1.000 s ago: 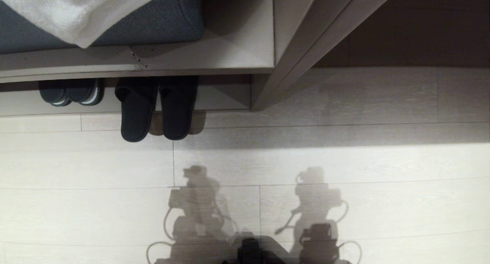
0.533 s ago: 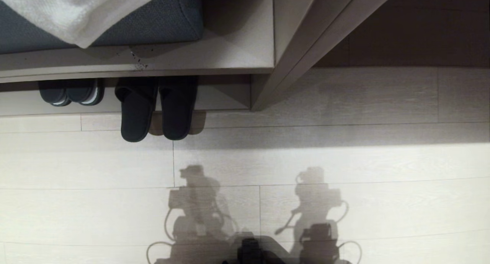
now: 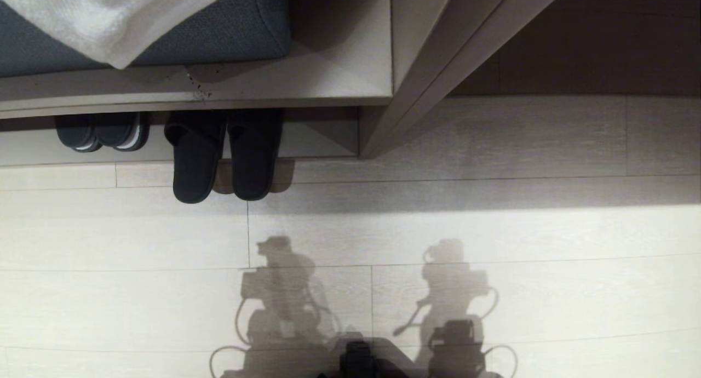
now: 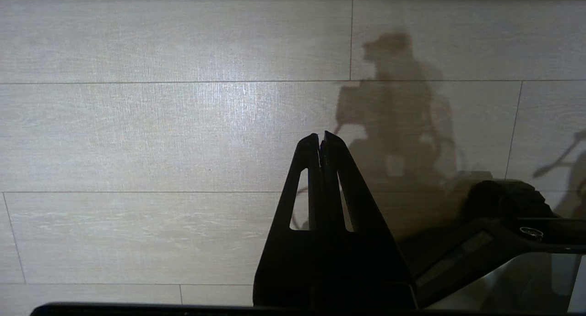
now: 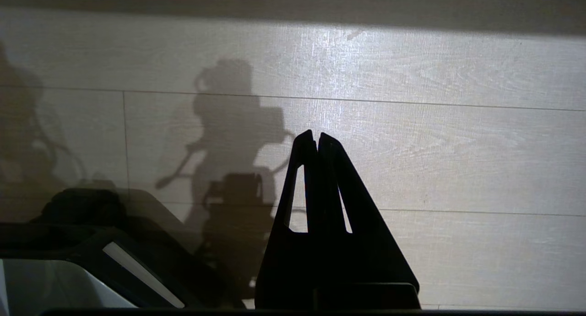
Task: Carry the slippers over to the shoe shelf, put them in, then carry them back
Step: Pick up the slippers in the shoe cabinet
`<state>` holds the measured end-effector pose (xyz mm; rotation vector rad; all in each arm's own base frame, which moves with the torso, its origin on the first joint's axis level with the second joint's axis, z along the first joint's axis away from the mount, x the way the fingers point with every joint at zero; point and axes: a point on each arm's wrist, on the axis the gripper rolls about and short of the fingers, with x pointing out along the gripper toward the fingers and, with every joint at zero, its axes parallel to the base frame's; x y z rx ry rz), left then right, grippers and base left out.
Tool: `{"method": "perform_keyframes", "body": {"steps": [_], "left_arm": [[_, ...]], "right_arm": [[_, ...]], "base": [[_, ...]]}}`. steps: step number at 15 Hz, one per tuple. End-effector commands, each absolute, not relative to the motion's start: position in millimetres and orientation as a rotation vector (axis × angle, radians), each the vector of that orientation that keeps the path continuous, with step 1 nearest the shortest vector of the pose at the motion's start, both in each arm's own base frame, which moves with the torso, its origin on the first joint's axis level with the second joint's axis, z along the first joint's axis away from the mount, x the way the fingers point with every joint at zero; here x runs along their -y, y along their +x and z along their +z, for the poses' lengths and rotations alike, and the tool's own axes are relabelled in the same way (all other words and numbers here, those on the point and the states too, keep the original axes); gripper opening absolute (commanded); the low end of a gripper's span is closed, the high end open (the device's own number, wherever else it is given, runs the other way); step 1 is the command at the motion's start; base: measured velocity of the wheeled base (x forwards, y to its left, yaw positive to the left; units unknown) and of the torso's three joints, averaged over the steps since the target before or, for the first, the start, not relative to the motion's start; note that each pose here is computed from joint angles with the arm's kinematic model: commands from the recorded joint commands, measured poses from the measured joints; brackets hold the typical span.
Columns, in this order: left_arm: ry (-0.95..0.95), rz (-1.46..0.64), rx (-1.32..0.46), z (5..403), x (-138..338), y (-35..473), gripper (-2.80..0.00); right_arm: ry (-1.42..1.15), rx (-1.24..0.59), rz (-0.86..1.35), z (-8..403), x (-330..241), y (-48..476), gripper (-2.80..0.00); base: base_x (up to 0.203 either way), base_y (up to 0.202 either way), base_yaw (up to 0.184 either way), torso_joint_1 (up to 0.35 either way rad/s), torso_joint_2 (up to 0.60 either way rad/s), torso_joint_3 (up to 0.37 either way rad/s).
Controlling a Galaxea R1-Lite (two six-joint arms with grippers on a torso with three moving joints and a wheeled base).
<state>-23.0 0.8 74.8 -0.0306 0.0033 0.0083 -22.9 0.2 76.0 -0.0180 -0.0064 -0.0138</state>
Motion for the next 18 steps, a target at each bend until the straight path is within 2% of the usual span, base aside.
{"method": "perform_keyframes", "body": {"steps": [1, 8, 11, 14, 18], "left_arm": [[-0.031, 0.008, -0.006, 74, -1, -23, -2.8], [-0.026, 0.009, -0.002, 75, -1, -23, -2.8], [-0.017, 0.01, 0.074, 107, -1, -35, -2.8], [-0.011, 0.007, 0.036, 138, -1, -54, -2.8], [0.006, 0.01, -0.032, 163, -1, -50, -2.8]], "right_arm": [[-0.018, 0.006, -0.014, 64, 0, -23, -2.8], [-0.018, 0.006, -0.014, 64, 0, -23, -2.8], [-0.018, 0.006, -0.014, 64, 0, -23, -2.8], [-0.018, 0.006, -0.014, 64, 0, -23, -2.8], [-0.018, 0.006, -0.014, 64, 0, -23, -2.8]], "base": [[0.0, 0.0, 0.0, 0.0, 0.0, 0.0], [0.0, 0.0, 0.0, 0.0, 0.0, 0.0], [0.0, 0.0, 0.0, 0.0, 0.0, 0.0], [0.0, 0.0, 0.0, 0.0, 0.0, 0.0], [0.0, 0.0, 0.0, 0.0, 0.0, 0.0]]}}
